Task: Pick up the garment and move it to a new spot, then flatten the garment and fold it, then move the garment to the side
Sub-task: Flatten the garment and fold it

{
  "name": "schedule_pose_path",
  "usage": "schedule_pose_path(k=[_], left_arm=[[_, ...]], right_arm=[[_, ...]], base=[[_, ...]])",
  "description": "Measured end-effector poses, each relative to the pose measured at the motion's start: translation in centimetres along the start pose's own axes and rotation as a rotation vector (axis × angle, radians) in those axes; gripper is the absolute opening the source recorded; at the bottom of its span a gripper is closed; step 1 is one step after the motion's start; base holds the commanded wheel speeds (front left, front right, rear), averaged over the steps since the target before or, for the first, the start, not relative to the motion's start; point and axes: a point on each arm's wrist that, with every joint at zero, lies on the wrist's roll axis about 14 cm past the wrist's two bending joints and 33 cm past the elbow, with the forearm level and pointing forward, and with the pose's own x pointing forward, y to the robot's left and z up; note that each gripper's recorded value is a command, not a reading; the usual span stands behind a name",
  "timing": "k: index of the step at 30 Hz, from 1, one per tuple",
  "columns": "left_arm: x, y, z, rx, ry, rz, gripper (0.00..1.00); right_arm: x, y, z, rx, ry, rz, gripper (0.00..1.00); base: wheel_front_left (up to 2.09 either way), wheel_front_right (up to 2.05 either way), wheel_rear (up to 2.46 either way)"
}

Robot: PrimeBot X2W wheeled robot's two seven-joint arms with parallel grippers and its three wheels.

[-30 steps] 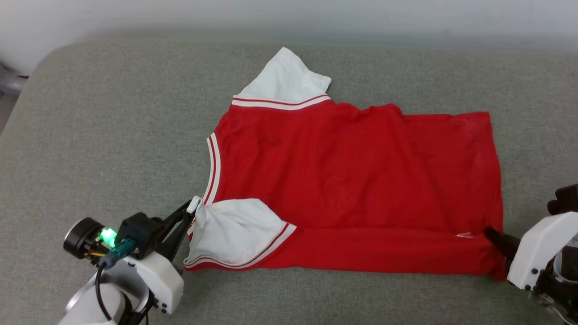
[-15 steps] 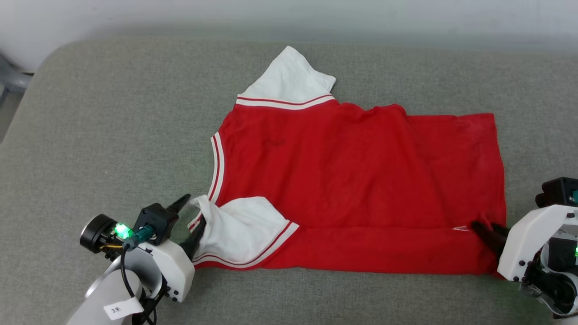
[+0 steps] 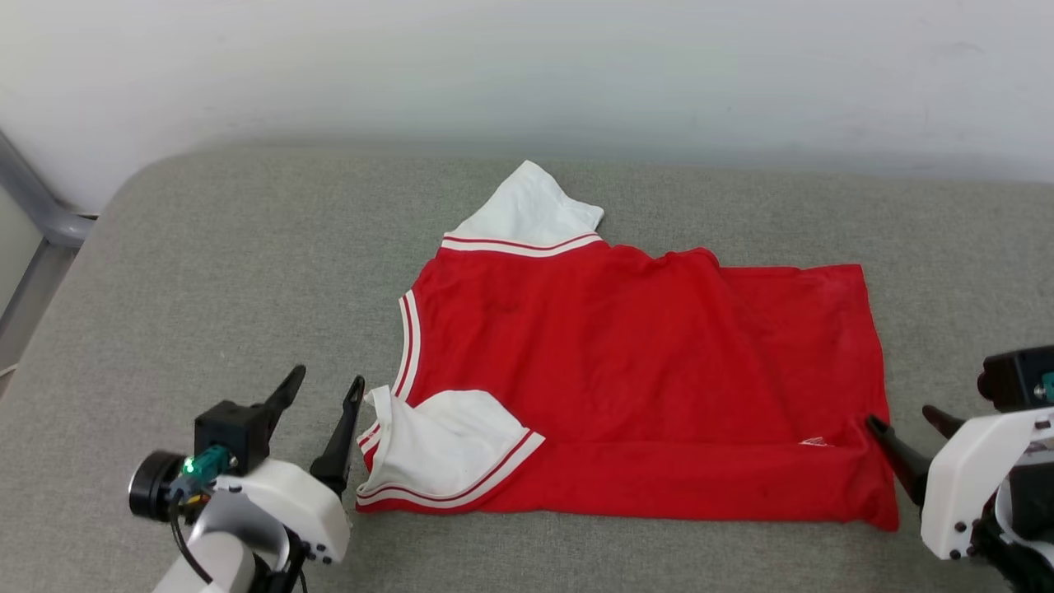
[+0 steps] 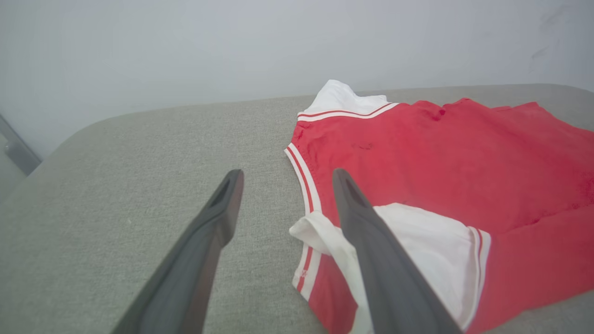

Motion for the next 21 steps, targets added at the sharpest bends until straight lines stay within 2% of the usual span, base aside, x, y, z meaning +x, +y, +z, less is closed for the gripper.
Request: schedule_pose_path(k=[6, 13, 16, 21], left_arm=[[-2.0, -0.7, -0.5, -0.074, 0.023, 0.049, 1.0], [-3.7, -1.9, -3.6, -0.092, 0.181, 0.054, 1.0], [-4.2, -2.2, -5.4, -0.049, 0.277, 0.033, 1.0], [-3.9, -2.5, -6.6, -0.062, 0.339, 0.026, 1.0]], right_arm=[[-1.6, 0.0, -0.7, -0.098, -0.012, -0.027, 1.0], [-2.0, 0.0, -2.7, -0.022, 0.028, -0.047, 1.0], [-2.0, -0.2, -2.7, 0.01, 0.03, -0.056, 1.0], [-1.9, -0.5, -3.1, 0.035, 0.04, -0.066, 1.0]], base=[[0.0, 0.0, 0.0], [0.0, 0.0, 0.0], [0.0, 0.0, 0.0], [0.0, 0.0, 0.0]])
